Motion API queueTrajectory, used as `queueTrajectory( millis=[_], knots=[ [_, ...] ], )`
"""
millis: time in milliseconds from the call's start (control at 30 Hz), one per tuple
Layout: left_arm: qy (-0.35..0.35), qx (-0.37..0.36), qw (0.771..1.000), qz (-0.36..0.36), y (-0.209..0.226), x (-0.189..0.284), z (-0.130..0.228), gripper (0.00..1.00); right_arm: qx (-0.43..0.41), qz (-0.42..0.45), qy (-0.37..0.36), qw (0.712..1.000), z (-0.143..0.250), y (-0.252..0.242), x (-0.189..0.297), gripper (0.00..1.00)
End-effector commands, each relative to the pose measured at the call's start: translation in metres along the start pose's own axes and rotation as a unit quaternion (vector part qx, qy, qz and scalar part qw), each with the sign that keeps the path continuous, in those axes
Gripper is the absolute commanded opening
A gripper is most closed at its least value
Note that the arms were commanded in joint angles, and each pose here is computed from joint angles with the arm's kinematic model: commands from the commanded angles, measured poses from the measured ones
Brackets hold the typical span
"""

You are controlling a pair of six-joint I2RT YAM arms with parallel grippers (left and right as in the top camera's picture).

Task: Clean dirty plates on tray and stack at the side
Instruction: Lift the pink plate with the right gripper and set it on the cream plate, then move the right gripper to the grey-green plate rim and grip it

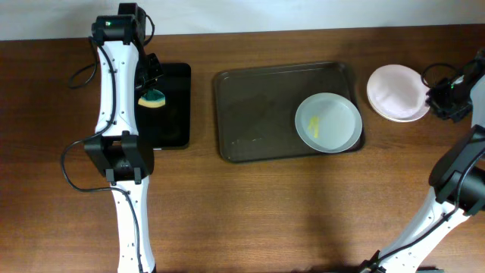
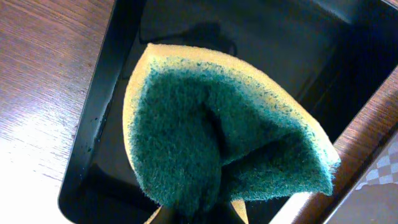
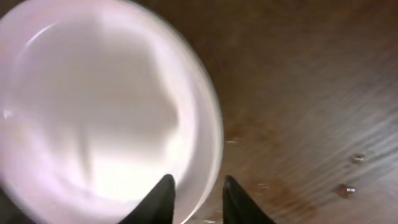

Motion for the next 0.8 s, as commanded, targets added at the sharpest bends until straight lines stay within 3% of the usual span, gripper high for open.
queueTrajectory(
  millis=[0,167,333,400,433,467,767],
  knots=[
    [-0.004,-0.005,1.000,0.009,0.000,0.002,-0.003,0.00,0.037,-0.038,-0.005,0.999,0.001,0.029,0.015,0.31],
    [-0.004,-0.005,1.000,0.009,-0.001,-0.001,-0.004,0.00,0.060,-0.046,-0.030,0.997,0.004,0.053,0.054,0.43],
    [0.003,-0.014,1.000,0.004,-0.006,-0.028,-0.008,0.00,0.083,-0.064,-0.083,0.991,0.019,0.083,0.140,0.62],
    [0.021,-0.015,1.000,0.005,-0.008,-0.043,-0.005,0.00,0.102,-0.074,-0.100,0.987,0.031,0.100,0.168,0.76],
    [0.036,-0.015,0.999,0.012,-0.011,-0.053,-0.002,0.00,0.113,-0.079,-0.107,0.985,0.037,0.109,0.179,0.95],
    [0.048,-0.015,0.999,0.016,-0.013,-0.062,0.000,0.00,0.124,-0.084,-0.113,0.982,0.042,0.117,0.188,0.99],
    [0.096,-0.045,0.994,0.013,-0.014,-0.129,0.008,0.00,0.217,-0.128,-0.135,0.958,0.088,0.188,0.226,0.98]
  ],
)
Point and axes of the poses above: each gripper's point midway between its finger pads, its own x axis back along the fingers, its own y axis along the line the jaws close on, z = x × y, the point moved 4 cm from there along x, back along the fingers, and after that the axes turned 10 degrees about x, right-handed, at the moved point
